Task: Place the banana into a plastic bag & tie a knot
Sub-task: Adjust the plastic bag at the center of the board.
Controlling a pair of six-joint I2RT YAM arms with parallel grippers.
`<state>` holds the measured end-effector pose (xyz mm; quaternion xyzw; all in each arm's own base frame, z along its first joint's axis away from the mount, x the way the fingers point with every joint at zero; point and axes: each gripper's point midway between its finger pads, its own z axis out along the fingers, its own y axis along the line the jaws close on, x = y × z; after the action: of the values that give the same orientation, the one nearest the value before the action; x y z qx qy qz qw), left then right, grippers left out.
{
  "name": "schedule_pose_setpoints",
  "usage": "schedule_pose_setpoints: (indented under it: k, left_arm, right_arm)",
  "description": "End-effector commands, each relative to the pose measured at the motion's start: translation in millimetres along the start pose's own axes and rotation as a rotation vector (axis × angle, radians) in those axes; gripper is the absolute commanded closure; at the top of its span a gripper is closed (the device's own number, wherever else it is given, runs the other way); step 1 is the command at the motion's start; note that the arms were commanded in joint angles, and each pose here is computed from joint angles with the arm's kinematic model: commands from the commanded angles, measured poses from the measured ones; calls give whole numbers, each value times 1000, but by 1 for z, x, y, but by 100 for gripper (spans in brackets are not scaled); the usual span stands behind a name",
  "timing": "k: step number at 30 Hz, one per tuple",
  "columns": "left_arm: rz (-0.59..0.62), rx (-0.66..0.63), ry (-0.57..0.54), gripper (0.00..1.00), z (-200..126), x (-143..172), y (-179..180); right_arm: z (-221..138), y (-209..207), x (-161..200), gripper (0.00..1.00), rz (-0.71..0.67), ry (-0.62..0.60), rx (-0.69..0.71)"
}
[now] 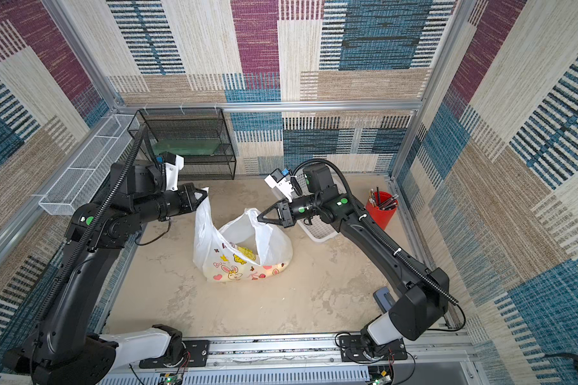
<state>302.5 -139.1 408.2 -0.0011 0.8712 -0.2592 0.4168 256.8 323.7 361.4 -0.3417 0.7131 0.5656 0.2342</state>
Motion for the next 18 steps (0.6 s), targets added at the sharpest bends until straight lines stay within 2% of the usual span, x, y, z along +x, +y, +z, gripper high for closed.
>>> schedule_pose_setpoints:
  k: [1,7,13,18]
  left_arm:
    - [27,8,-8,100,-1,-2,-2]
    - [53,-6,-16,100,0,-3,1]
    - [101,3,-41,100,-2,-9,-2]
    - [205,33,-111,100,-22,-20,-13]
  right_arm:
    - [-9,13,-23,100,-30,-76,3]
    - [-35,41,-58,100,-61,-196,-24]
    - [-25,24,-50,100,-12,-156,11]
    - [-27,20,-56,100,4,-188,30]
